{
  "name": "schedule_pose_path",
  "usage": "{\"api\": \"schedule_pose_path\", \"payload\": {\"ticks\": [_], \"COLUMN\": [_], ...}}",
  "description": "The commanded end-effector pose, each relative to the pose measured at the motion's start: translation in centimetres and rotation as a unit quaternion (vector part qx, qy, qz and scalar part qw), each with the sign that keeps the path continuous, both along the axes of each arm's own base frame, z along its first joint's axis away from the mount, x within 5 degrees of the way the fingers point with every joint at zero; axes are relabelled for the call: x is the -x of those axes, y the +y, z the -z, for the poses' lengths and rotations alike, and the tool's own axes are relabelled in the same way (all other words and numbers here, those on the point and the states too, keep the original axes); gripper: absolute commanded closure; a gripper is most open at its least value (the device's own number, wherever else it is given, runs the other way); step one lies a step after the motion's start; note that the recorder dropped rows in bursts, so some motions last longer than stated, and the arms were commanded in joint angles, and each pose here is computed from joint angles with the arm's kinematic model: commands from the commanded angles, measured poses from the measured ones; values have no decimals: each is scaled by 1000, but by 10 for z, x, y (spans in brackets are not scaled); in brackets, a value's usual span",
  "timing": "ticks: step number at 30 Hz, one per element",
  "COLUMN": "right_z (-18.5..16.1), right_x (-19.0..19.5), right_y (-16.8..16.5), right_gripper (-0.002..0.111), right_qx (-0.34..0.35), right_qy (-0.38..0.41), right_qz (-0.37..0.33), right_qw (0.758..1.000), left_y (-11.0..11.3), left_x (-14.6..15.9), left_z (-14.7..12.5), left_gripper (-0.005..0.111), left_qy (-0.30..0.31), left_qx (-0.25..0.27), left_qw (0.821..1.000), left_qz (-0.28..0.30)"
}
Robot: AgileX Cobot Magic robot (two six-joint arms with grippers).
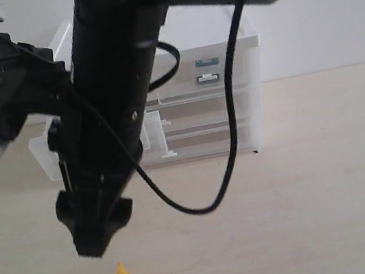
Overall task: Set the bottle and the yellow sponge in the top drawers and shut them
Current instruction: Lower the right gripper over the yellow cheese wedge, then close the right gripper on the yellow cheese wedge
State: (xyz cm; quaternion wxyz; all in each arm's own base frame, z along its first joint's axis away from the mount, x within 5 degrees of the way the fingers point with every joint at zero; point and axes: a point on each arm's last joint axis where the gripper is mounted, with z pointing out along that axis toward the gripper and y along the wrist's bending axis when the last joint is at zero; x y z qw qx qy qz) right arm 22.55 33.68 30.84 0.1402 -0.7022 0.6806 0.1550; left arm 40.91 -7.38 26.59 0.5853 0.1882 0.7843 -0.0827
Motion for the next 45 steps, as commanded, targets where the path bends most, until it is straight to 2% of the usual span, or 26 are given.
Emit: {"api": "schedule_pose_path", "payload": {"ticks": [1, 3, 8, 11, 16, 19, 23, 29, 35, 40, 45], "right_z": [25, 37, 53, 57, 82, 101, 118, 125, 141, 161, 166], "right_x": [12, 15, 17, 22, 35, 35, 34, 30, 27, 23, 22], "right_y": [-5, -9, -7, 2, 19, 25, 36, 48, 48, 52, 51], "right_gripper": [43, 43, 31, 31, 31, 31, 31, 31, 31, 31, 31], "right_qx": [33, 54, 78, 73, 119, 135, 114, 57, 79, 83, 90], "right_qy": [63, 97, 152, 134, 33, 29, 61, 78, 83, 83, 80], "right_qz": [44, 97, 258, 292, 355, 391, 415, 443, 462, 463, 461], "right_qw": [996, 989, 951, 944, 927, 910, 901, 891, 880, 879, 879], "left_y": [2, 2, 2, 3, 3, 3, 3, 4, 4, 4, 4], "left_x": [-1, -1, -1, -1, -1, -1, -1, -1, -1, -1, -1], "left_z": [2, 2, 2, 3, 3, 3, 3, 3, 3, 3, 3], "left_gripper": [103, 103, 103, 103, 103, 103, 103, 103, 103, 103, 103], "left_qy": [5, 5, 5, 9, 9, 8, 8, 9, 9, 9, 9], "left_qx": [-6, -6, -6, -8, -9, -8, -8, -9, -8, -8, -8], "left_qw": [1000, 1000, 1000, 1000, 1000, 1000, 1000, 1000, 1000, 1000, 1000], "left_qz": [-9, -9, -9, -13, -14, -13, -13, -14, -14, -14, -14]}}
